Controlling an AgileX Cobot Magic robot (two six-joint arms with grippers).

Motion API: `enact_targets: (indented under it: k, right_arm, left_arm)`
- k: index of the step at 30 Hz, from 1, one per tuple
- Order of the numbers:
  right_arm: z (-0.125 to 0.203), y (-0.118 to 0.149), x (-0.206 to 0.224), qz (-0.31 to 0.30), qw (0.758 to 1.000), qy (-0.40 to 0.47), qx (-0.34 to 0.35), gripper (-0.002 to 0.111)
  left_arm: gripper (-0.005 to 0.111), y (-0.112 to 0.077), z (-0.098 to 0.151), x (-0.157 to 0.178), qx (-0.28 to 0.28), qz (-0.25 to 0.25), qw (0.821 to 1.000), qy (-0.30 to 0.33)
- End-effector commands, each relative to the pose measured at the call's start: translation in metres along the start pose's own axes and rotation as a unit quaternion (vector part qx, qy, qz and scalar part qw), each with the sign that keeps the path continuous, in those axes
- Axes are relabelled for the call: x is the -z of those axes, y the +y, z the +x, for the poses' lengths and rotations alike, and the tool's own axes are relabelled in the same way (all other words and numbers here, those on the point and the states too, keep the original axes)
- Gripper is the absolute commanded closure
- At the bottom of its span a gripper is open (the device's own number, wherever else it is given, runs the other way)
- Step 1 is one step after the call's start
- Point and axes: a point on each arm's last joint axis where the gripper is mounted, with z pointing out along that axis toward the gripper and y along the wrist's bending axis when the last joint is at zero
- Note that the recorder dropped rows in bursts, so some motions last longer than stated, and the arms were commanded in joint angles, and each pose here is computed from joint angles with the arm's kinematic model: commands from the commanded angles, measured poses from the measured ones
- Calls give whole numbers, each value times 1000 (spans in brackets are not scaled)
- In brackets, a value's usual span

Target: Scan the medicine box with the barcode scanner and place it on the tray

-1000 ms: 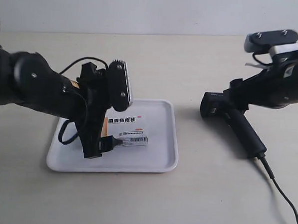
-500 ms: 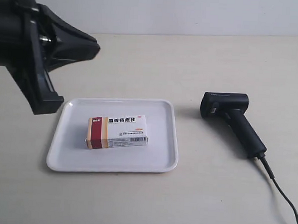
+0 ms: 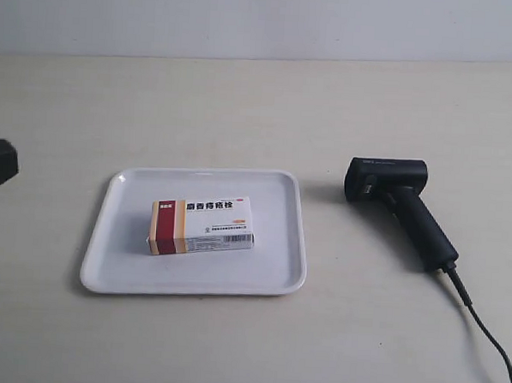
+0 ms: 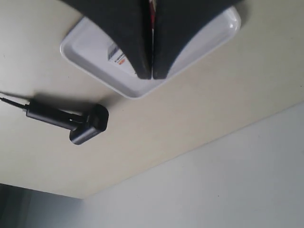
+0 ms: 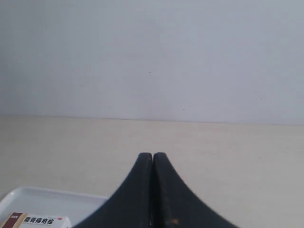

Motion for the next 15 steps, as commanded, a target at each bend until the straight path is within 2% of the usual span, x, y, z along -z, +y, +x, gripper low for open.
enact_targets:
  k: [1,5,7,8,10,12,15]
  right_arm:
    - [-1,0,4,-3,1000,-15,0,108]
    - [-1,0,4,-3,1000,-15,0,108]
    - [-1,0,4,-3,1000,-15,0,108]
    - [-1,0,4,-3,1000,-15,0,108]
    - [-1,0,4,-2,1000,-15,2,108]
    - [-1,0,4,-2,1000,-15,2,108]
    - [-1,0,4,-3,1000,-15,0,108]
  left_arm:
    - [104,-3,20,12,3,1,1000,-9]
    - [104,-4,30,15,-7,2,1000,-7]
    - [104,-2,30,17,-51,-14,998,-22]
    - [104,2,30,20,-56,-37,997,-41]
    - [104,11,34,28,-25,-103,991,-87]
    - [104,21,45,38,3,-187,975,-117]
    - [104,28,55,49,10,-277,952,-133]
